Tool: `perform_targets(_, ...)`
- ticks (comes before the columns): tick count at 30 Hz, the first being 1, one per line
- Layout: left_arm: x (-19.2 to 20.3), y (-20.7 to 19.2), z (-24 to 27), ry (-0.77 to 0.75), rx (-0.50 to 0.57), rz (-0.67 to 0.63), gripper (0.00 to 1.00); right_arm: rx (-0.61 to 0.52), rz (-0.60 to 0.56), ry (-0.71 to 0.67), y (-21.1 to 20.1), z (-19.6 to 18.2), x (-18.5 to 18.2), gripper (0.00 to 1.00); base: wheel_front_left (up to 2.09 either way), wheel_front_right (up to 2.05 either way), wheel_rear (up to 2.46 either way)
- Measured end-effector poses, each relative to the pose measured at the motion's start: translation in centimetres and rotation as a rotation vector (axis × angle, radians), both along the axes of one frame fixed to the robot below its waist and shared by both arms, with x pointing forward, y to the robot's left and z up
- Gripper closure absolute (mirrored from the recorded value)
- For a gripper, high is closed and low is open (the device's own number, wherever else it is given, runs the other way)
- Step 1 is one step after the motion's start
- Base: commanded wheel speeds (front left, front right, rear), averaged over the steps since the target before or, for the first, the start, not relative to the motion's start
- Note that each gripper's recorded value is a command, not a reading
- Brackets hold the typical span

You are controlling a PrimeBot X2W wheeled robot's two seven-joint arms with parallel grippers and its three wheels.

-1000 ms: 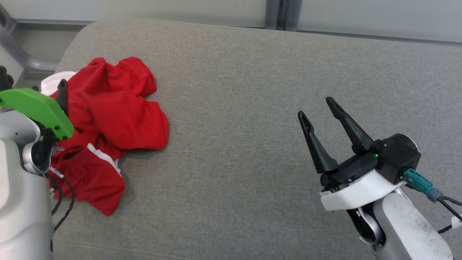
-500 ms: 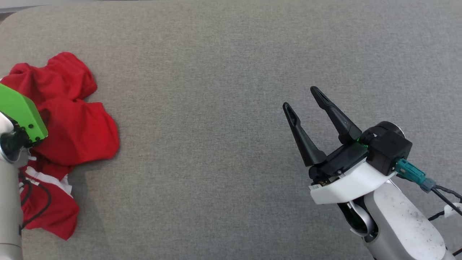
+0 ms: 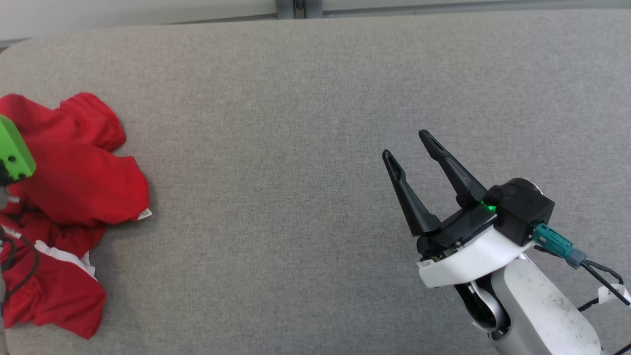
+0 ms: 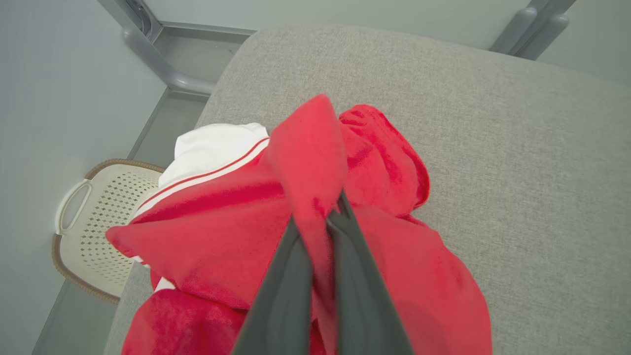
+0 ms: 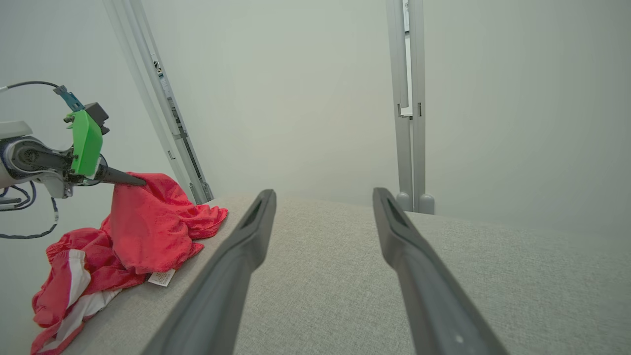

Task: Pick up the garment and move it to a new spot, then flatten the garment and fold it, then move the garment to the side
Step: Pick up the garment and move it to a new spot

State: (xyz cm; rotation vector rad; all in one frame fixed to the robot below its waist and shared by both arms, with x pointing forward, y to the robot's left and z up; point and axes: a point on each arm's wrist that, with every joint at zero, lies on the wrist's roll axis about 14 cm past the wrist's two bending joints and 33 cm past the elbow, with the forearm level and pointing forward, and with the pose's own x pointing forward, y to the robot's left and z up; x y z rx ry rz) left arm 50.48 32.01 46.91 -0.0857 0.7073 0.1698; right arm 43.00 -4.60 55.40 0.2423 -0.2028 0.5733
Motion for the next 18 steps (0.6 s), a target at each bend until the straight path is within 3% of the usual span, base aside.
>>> perform_targets(4, 1.5, -2.4, 4.2, -0.143, -0.012, -0.078, 1.0, 0.028, -0.035, -0.002, -0.9, 0.8, -0.7, 0.0, 0.0, 0.0, 0.0)
perform_targets(9, 2.7, -8.5, 10.5, -0.338, -0.07, -0.232, 1.0, 0.04, -0.075, -0.024, -2.2, 2.0, -2.0, 0.0, 0.0, 0.0, 0.0)
perform_targets(18, -0.2, -21.2, 17.3, -0.553, -0.19, -0.581, 1.0, 0.028, -0.199, -0.055, -6.4, 3.2, -4.6, 0.0, 0.0, 0.0, 0.0)
